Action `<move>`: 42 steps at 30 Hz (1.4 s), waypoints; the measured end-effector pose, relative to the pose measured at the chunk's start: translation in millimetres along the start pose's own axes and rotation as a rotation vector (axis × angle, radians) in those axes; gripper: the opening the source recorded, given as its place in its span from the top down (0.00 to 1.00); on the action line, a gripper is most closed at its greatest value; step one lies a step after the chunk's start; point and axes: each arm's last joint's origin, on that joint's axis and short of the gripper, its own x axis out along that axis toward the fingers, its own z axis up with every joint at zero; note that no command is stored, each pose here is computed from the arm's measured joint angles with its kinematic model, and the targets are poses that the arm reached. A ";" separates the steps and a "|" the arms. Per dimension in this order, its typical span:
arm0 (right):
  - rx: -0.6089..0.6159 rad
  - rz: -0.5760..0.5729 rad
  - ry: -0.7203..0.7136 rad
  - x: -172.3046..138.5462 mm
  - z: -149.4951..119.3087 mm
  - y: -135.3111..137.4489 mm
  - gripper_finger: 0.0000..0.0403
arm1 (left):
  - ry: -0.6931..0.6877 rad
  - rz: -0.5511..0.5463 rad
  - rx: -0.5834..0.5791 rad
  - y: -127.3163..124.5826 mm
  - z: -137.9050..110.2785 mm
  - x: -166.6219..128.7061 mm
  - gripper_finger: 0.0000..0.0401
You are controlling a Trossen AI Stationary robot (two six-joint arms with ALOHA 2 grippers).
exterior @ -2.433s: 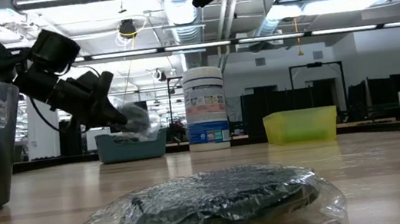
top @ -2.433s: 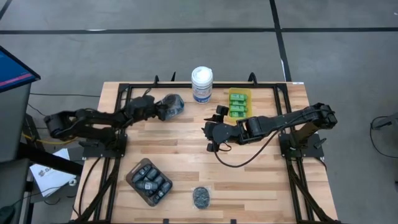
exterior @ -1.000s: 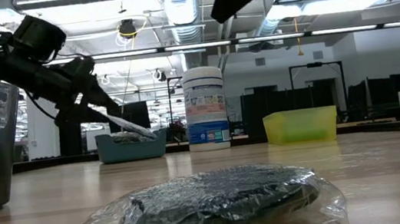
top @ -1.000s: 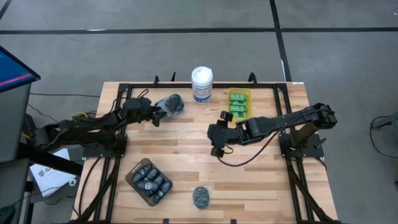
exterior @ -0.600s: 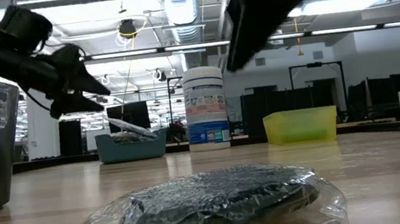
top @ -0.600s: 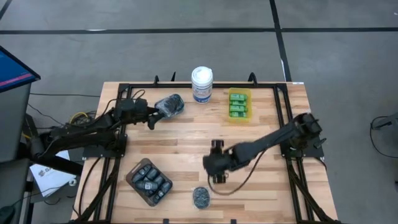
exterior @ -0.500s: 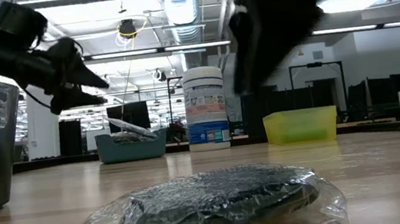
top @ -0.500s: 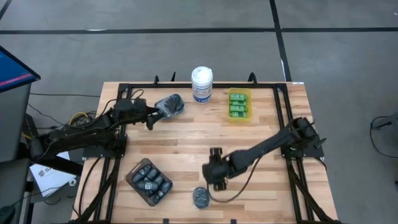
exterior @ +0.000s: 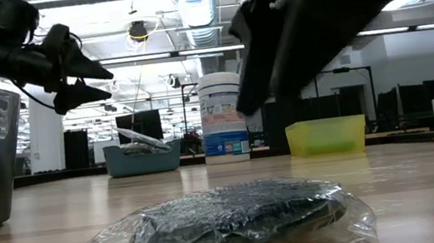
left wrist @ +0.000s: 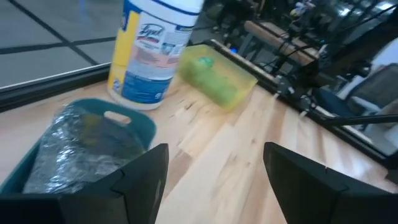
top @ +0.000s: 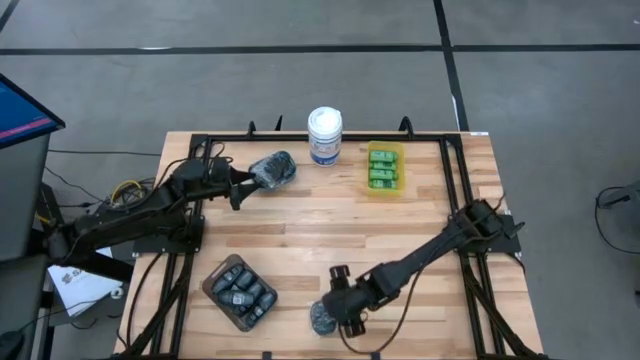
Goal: Pick & Place Travel size toiletries
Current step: Put the black hairbrush into the blue bin
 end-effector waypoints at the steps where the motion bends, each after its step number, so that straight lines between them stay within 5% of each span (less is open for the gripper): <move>1: -0.015 0.005 -0.006 4.2 -0.8 3.9 0.37 | -0.003 -0.011 -0.001 -0.6 0.4 -0.7 0.36; 18: 0.015 -0.009 0.057 44.8 -16.1 8.6 0.38 | -0.041 -0.297 -0.074 -15.5 8.6 -20.8 0.35; 22: 0.018 -0.013 0.065 43.9 -16.3 5.7 0.49 | -0.040 -0.338 -0.090 -17.4 9.4 -24.0 0.35; 32: 0.024 -0.029 0.071 45.7 -14.4 -6.3 0.95 | -0.049 -0.355 -0.084 -18.4 10.4 -25.2 0.35; 42: -0.041 -0.113 0.049 34.9 -4.8 -38.2 0.99 | -0.050 -0.356 -0.082 -18.5 10.5 -25.3 0.35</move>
